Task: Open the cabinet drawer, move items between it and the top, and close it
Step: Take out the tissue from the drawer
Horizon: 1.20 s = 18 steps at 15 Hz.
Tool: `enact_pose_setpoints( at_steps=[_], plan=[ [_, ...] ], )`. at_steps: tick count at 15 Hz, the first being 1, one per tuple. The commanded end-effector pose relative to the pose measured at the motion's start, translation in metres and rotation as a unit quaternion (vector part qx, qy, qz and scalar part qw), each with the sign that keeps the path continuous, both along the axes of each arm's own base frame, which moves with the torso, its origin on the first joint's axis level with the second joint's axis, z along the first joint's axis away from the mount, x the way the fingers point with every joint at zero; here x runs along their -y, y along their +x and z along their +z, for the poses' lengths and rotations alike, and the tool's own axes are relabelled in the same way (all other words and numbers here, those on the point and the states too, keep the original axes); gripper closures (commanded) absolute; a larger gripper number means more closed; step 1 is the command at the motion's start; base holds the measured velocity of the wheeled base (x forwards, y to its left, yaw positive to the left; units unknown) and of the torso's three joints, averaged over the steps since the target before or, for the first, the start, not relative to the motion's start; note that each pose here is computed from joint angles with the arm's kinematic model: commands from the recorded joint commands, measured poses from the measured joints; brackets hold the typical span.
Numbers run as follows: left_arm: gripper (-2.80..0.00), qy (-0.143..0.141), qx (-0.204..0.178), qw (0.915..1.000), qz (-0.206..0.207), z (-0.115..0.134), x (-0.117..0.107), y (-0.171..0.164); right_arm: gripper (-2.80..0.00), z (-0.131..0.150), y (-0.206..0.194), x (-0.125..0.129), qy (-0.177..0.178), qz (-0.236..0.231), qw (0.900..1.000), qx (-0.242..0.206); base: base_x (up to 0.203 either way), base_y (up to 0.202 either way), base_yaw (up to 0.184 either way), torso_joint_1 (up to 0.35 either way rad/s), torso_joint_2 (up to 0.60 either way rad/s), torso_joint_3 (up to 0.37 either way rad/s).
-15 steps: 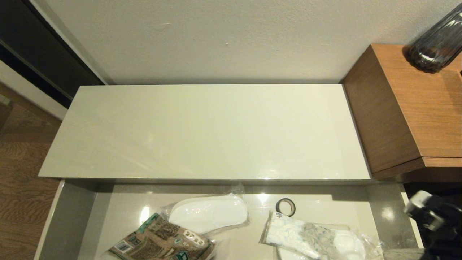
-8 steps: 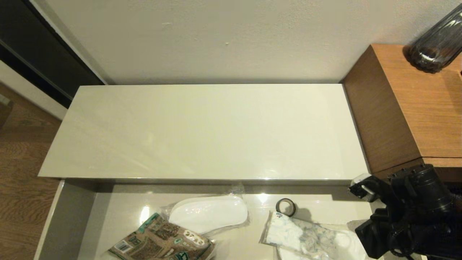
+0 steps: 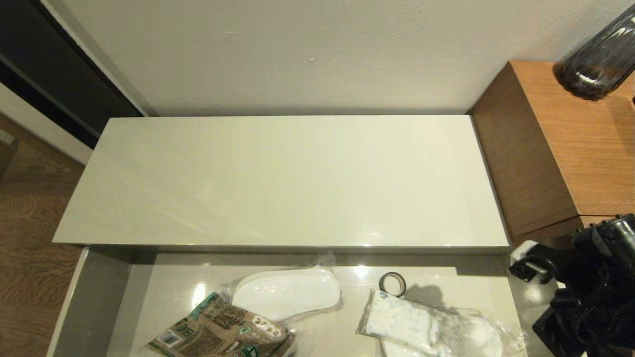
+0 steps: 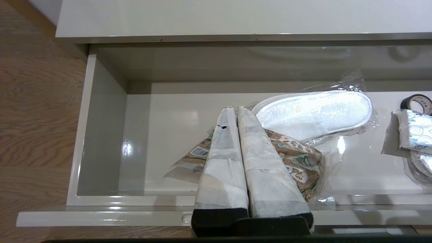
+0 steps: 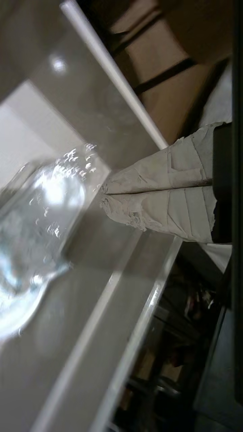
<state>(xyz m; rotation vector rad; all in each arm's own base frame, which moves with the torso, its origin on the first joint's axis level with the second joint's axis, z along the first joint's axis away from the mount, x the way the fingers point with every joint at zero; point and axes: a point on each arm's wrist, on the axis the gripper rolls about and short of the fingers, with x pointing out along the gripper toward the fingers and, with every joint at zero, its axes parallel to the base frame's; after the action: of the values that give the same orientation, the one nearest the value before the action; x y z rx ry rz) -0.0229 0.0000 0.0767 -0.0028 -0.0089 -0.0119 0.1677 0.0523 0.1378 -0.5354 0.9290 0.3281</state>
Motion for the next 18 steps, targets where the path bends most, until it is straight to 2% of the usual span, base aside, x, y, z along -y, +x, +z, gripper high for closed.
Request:
enact_pose_setpoints(
  at_steps=[1, 4, 9, 11, 12, 18],
  plan=[
    [0.00, 0.000, -0.001, 1.0000, 0.000, 0.000, 0.000, 0.000, 0.00, 0.008, -0.009, 0.002, 0.006, 0.025, 1.000, 0.016, 0.000, 0.000, 0.000, 0.000, 0.00, 0.000],
    [0.00, 0.000, -0.001, 1.0000, 0.000, 0.000, 0.000, 0.000, 0.00, 0.016, -0.011, 0.002, -0.002, 0.056, 0.998, 0.002, 0.000, 0.000, 0.000, 0.000, 0.00, 0.000],
    [0.00, 0.000, -0.001, 1.0000, 0.000, 0.000, 0.000, 0.000, 0.00, 0.016, 0.004, -0.003, -0.004, 0.064, 0.998, -0.016, 0.000, 0.000, 0.000, 0.000, 0.00, 0.000],
    [0.00, 0.000, -0.001, 1.0000, 0.000, 0.000, 0.000, 0.000, 0.00, 0.009, 0.023, -0.009, -0.010, 0.069, 0.997, -0.029, 0.000, 0.000, 0.000, 0.000, 0.00, 0.000],
    [0.00, 0.000, -0.001, 1.0000, 0.000, 0.000, 0.000, 0.000, 0.00, 0.012, 0.029, -0.012, -0.011, 0.076, 0.997, -0.021, 0.000, 0.000, 0.000, 0.000, 0.00, 0.000],
    [0.00, 0.000, -0.001, 1.0000, 0.000, 0.000, 0.000, 0.000, 0.00, 0.004, 0.030, -0.017, -0.022, 0.109, 0.993, -0.047, 0.000, 0.000, 0.000, 0.000, 0.00, 0.000]
  ],
)
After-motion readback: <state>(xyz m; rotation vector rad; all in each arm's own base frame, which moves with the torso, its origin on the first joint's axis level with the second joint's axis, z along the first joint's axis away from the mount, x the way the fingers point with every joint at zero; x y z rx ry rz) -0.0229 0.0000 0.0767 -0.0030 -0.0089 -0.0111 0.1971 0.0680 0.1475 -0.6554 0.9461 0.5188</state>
